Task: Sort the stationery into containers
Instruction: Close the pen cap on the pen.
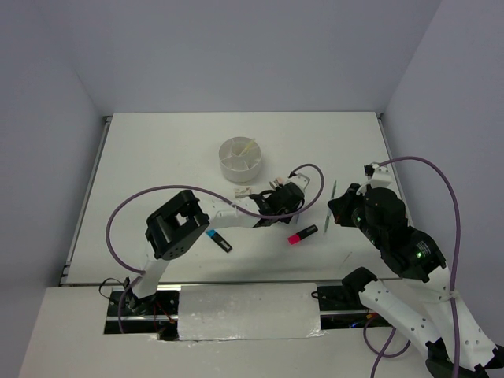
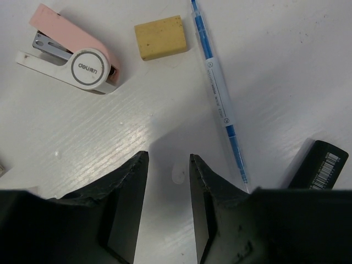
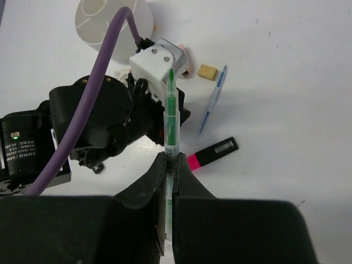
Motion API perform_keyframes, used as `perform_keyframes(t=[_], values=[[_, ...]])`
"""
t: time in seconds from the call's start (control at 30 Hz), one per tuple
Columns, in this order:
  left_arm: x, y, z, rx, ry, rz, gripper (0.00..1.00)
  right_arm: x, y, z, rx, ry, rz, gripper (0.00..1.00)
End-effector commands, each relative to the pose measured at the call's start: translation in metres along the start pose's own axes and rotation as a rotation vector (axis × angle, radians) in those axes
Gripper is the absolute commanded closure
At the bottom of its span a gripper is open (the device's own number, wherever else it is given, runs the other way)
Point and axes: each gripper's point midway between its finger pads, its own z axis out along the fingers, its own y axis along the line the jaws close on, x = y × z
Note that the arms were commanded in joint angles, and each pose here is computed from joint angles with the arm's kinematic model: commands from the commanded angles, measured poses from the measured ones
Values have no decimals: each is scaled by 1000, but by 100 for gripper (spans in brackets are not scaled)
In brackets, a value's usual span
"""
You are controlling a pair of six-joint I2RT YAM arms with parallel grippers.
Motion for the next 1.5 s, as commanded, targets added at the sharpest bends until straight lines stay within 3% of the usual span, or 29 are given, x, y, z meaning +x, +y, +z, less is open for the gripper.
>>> perform_keyframes(t=[0.0,0.07,0.27,0.43,0.63,0.77,0.9,1.03,1.1,1.2,1.3,1.47], values=[[-11,-2,5,21,-36,-10,52,-10,4,-6,-25,-30,-9,100],[-11,-3,7,22,-32,-10,57,-9,4,-5,-26,-28,-13,100],[-12,-5,8,33,-35,-10,58,-5,4,-1,-24,-15,-23,100],[-10,-5,10,40,-29,-11,67,-4,4,1,-27,-12,-26,100],[-12,0,2,36,-33,-45,96,-1,4,4,-30,-8,-29,100],[-25,14,-24,46,-60,-106,100,1,10,5,-69,-6,-45,100],[-62,28,-90,127,-152,-179,100,8,32,12,-195,20,-87,100],[-69,60,-154,211,-182,-251,100,19,54,24,-312,62,-104,100],[-82,59,-206,383,-230,-290,100,37,81,29,-458,155,-145,100],[-79,88,-255,488,-239,-354,100,63,111,34,-593,276,-217,100],[-81,103,-297,516,-263,-349,100,78,147,24,-701,301,-345,100],[-74,82,-364,758,-282,-257,100,69,179,7,-843,249,-399,100]])
